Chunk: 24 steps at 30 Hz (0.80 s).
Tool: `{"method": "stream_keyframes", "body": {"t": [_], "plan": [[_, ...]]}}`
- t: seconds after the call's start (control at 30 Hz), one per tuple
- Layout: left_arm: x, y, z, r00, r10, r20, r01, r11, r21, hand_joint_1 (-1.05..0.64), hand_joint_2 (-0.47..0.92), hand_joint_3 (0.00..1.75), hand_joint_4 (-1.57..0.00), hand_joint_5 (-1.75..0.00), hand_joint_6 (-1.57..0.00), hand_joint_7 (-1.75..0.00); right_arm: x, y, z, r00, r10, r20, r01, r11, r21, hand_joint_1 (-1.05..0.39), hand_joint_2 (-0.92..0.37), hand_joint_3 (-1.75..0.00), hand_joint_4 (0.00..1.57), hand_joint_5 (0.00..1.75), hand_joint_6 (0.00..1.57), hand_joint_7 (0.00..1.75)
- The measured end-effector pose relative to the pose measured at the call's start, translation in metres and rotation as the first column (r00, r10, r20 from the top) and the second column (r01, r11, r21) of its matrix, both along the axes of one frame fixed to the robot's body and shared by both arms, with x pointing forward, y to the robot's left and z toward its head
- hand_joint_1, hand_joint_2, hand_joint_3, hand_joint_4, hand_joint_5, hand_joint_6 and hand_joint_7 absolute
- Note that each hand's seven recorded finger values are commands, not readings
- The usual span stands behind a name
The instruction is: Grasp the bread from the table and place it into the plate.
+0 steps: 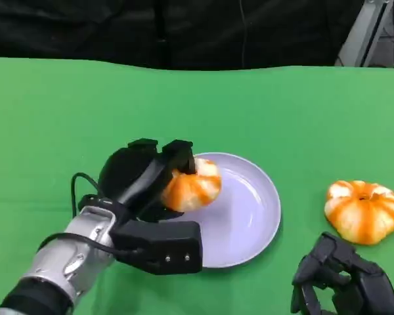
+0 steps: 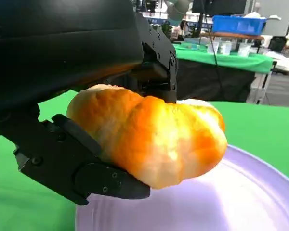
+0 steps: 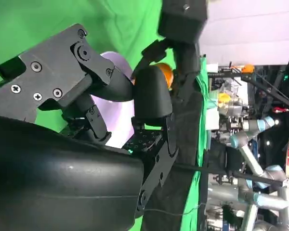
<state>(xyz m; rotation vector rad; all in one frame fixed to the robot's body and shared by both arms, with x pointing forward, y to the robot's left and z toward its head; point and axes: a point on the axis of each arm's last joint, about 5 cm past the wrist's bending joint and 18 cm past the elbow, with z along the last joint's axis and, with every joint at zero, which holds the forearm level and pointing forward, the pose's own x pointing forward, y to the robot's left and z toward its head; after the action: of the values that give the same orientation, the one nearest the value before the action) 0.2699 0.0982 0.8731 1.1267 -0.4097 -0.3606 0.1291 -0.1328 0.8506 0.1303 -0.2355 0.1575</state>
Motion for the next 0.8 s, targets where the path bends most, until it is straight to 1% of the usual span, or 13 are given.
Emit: {"method": "stream_keyframes", "body": {"t": [0.13,0.17,0.23,0.27,0.3,0.33,0.37,0.4,0.47,0.5,0.67,0.7,0.8], "plan": [[0.001,-0.003,-0.003,1.0,-0.021,-0.007,0.021,1.0,0.009,-0.06,0.92,0.23,-0.53,-1.75,-0.5,-1.68,0.0,0.0,0.0,1.0,0.0,0.0,0.0,1.0,0.001,-0.17,-0.55,-1.2,0.82,1.75,0.75,1.55],[0.002,-0.003,-0.003,0.999,-0.032,-0.008,0.033,0.999,0.005,-0.07,0.92,0.27,-0.54,-1.64,-0.58,-1.48,0.0,0.0,0.0,1.0,0.0,0.0,0.0,1.0,0.001,-0.17,-0.55,-1.2,0.82,1.75,0.75,1.55],[0.002,-0.003,-0.003,0.998,-0.056,-0.016,0.056,0.998,-0.017,-0.14,0.92,0.3,-0.62,-1.24,-0.76,-0.9,0.0,0.0,0.0,1.0,-0.001,-0.001,0.001,1.0,0.001,-0.17,-0.55,-1.19,0.82,1.75,0.75,1.55],[0.002,-0.003,-0.004,0.997,-0.068,-0.025,0.068,0.997,-0.031,-0.16,0.92,0.31,-0.64,-1.14,-0.81,-0.75,0.0,0.0,0.0,1.0,-0.001,-0.001,0.001,1.0,0.002,-0.17,-0.56,-1.19,0.82,1.75,0.75,1.55],[0.002,-0.002,-0.005,0.996,-0.079,-0.034,0.077,0.996,-0.042,-0.41,0.92,0.35,-0.53,-0.66,-0.72,-0.38,0.0,0.0,0.0,1.0,-0.002,-0.001,0.002,1.0,0.002,-0.17,-0.56,-1.19,0.82,1.75,0.75,1.55],[0.002,-0.002,-0.005,0.994,-0.093,-0.051,0.091,0.995,-0.04,-0.52,0.92,0.37,-0.51,-0.39,-0.69,-0.21,0.0,0.0,0.0,1.0,-0.003,-0.001,0.003,1.0,0.003,-0.17,-0.56,-1.19,0.82,1.75,0.75,1.55],[0.002,-0.002,-0.005,0.991,-0.111,-0.072,0.109,0.994,-0.032,-0.59,0.92,0.39,-0.5,-0.23,-0.67,-0.1,0.0,0.001,0.0,1.0,-0.003,-0.001,0.003,1.0,0.003,-0.17,-0.56,-1.18,0.82,1.75,0.75,1.55],[0.002,-0.001,-0.004,0.988,-0.127,-0.093,0.125,0.992,-0.019,-0.65,0.92,0.41,-0.43,-0.15,-0.62,-0.06,0.0,0.001,0.0001,1.0,-0.003,-0.001,0.003,1.0,0.004,-0.17,-0.56,-1.18,0.82,1.75,0.75,1.55],[0.003,0.0,-0.003,0.981,-0.146,-0.125,0.147,0.989,0.0,-0.85,0.92,0.55,-0.14,-0.03,-0.43,-0.01,0.0,0.001,0.0001,1.0,-0.001,-0.001,0.001,1.0,0.004,-0.17,-0.57,-1.18,0.82,1.75,0.75,1.55],[0.003,0.001,-0.003,0.977,-0.154,-0.144,0.157,0.988,0.009,-0.88,0.92,0.58,-0.09,-0.02,-0.39,-0.01,0.0,0.001,0.0001,1.0,-0.001,-0.001,0.001,1.0,0.004,-0.17,-0.57,-1.17,0.82,1.75,0.75,1.55],[0.005,0.001,0.002,0.966,-0.182,-0.185,0.191,0.981,0.032,-0.92,0.92,0.61,-0.04,0.0,-0.35,0.0,0.0,0.001,0.0001,1.0,-0.003,-0.001,0.003,1.0,0.003,-0.18,-0.57,-1.17,0.82,1.75,0.75,1.55],[0.005,0.001,0.002,0.966,-0.184,-0.182,0.193,0.981,0.03,-0.99,0.92,0.7,-0.01,0.0,-0.2,0.0,0.0,0.001,0.0002,1.0,-0.003,0.0,0.003,1.0,0.003,-0.17,-0.58,-1.17,0.83,1.75,0.75,1.56],[0.006,-0.001,0.006,0.959,-0.2,-0.202,0.211,0.977,0.036,-1.04,0.92,0.78,0.0,0.0,-0.08,0.0,0.0,0.001,0.0003,1.0,-0.002,0.001,0.002,1.0,0.004,-0.16,-0.57,-1.17,0.83,1.75,0.75,1.55]]}}
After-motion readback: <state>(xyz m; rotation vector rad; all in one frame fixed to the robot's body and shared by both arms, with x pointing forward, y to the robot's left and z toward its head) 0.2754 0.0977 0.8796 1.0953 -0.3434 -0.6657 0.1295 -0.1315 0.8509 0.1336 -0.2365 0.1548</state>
